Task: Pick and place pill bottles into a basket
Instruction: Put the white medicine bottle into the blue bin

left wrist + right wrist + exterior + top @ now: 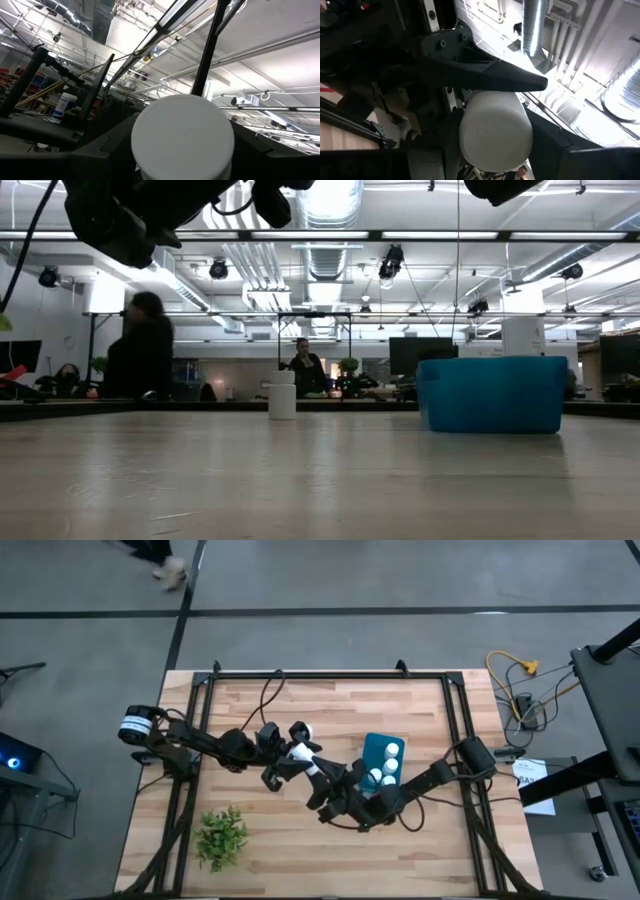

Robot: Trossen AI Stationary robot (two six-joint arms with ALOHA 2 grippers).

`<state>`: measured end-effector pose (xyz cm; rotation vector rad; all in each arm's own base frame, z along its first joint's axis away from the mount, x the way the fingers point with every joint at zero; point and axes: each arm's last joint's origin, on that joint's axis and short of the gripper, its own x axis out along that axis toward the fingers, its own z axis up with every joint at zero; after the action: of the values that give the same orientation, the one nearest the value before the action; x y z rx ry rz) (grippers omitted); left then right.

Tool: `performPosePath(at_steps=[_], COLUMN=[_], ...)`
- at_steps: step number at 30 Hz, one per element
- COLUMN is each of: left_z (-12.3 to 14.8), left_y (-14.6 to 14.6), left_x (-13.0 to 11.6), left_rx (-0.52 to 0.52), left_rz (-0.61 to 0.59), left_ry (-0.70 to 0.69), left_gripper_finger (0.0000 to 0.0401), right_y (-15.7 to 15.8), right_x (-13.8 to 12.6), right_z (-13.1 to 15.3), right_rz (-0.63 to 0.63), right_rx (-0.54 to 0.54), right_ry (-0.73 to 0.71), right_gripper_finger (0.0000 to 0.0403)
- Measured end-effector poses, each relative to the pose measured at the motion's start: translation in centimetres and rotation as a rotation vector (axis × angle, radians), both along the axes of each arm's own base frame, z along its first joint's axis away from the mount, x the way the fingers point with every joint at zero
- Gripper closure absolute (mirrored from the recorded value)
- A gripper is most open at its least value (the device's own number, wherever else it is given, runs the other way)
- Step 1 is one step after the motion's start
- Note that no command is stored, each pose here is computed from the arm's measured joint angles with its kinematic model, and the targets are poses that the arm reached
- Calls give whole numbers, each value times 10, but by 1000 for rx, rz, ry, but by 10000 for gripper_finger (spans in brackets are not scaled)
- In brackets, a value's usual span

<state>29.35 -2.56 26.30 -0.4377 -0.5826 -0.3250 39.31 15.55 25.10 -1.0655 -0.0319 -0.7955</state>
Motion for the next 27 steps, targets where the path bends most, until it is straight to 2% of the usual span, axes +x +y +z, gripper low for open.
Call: performPosePath(at_steps=[7,13,19,23,27], left_z=[0,0,0,-1,-2], left_y=[-1,-1,-2,-1,0], left_x=[0,0,0,1,0], left_rx=[6,5,16,5,6], left_rz=[-12,-28,-40,-39,-38], left_ry=[-3,0,3,22,25], left_gripper_finger=[194,247,247,249,249], right_y=[0,1,2,2,5], right_x=[1,1,1,0,-2], right_z=[3,3,3,4,9], right_rz=[9,14,0,-27,-53], right_rx=[-9,-18,-48,-76,-60], right_ry=[-12,-12,11,41,51], right_gripper_finger=[242,242,239,180,134])
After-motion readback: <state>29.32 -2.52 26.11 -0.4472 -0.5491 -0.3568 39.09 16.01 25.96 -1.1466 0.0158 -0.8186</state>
